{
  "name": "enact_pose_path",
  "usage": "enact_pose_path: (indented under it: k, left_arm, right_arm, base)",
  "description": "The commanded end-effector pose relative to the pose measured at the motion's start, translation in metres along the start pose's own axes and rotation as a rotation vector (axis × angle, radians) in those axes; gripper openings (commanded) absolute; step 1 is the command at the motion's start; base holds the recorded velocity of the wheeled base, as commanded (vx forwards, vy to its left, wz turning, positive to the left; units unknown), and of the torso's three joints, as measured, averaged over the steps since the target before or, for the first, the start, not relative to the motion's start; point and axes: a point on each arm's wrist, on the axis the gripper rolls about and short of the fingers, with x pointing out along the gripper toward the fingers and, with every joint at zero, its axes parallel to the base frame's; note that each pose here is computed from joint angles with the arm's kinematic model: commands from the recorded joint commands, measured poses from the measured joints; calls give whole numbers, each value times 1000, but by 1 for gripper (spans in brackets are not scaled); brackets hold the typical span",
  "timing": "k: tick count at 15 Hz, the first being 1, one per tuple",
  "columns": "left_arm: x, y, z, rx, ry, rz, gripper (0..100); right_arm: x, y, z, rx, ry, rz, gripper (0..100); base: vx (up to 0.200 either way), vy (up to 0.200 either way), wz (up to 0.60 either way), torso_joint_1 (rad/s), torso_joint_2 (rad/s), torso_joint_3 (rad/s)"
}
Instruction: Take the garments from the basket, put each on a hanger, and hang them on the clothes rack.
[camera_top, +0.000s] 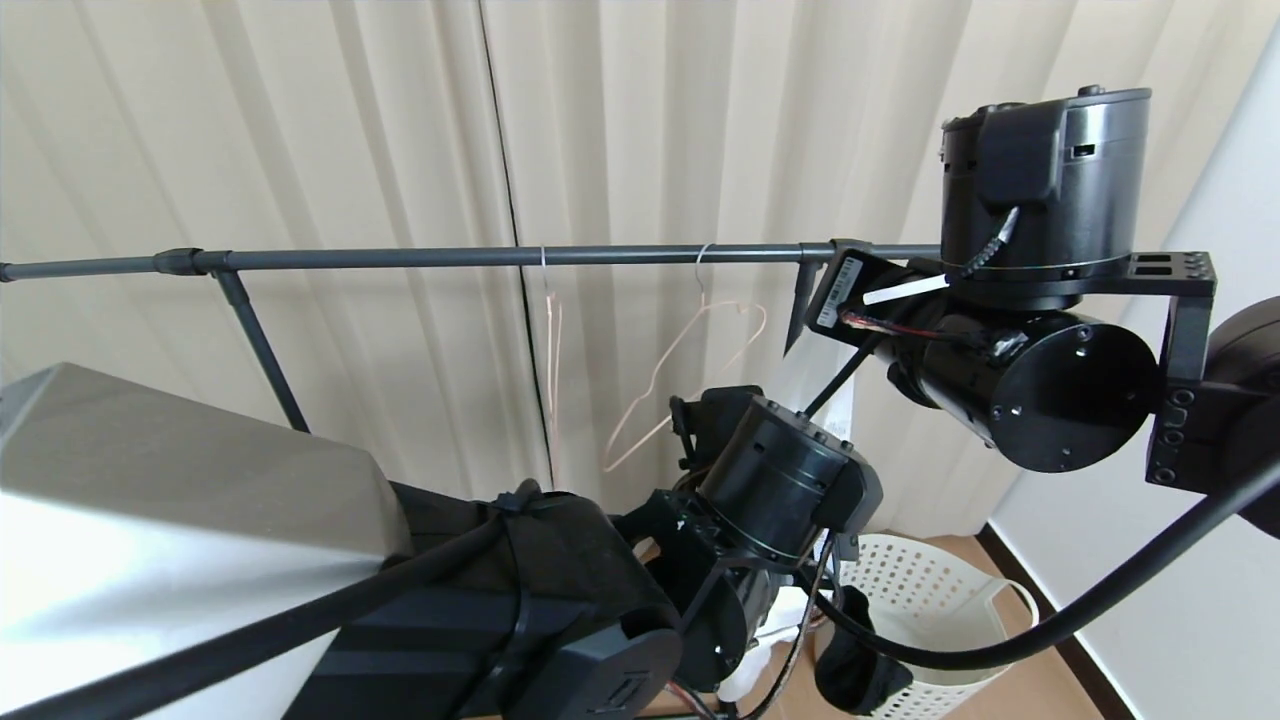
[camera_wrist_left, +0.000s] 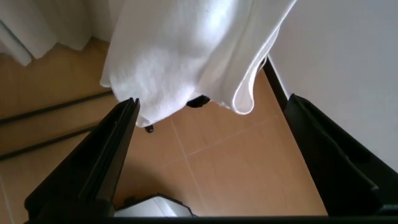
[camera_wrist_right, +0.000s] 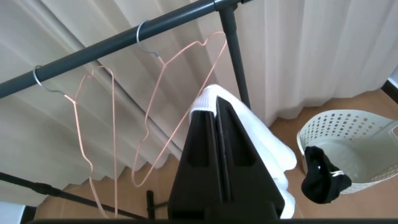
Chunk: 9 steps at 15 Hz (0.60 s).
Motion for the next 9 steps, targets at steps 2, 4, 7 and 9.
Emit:
enact_pose_path:
  k: [2, 4, 7, 9]
  left_arm:
    - [10, -1, -3, 0, -3, 19, 100]
    - [11, 0, -2, 1, -5, 23, 100]
    - [20, 10, -3, 1, -25, 101, 100]
    - [21, 20, -12, 15, 7, 132, 100]
  right_arm:
    - [-5, 4, -3, -6, 11, 23, 0]
    - [-16, 8, -4, 0, 20, 58, 0]
    - [-26, 4, 8, 27, 2, 76, 0]
    - [-33, -2, 21, 52, -20, 85, 0]
  base:
    - [0, 0, 0, 0, 0, 0]
    - [0, 0, 0, 0, 0, 0]
    - [0, 0, 0, 0, 0, 0]
    - [0, 0, 0, 0, 0, 0]
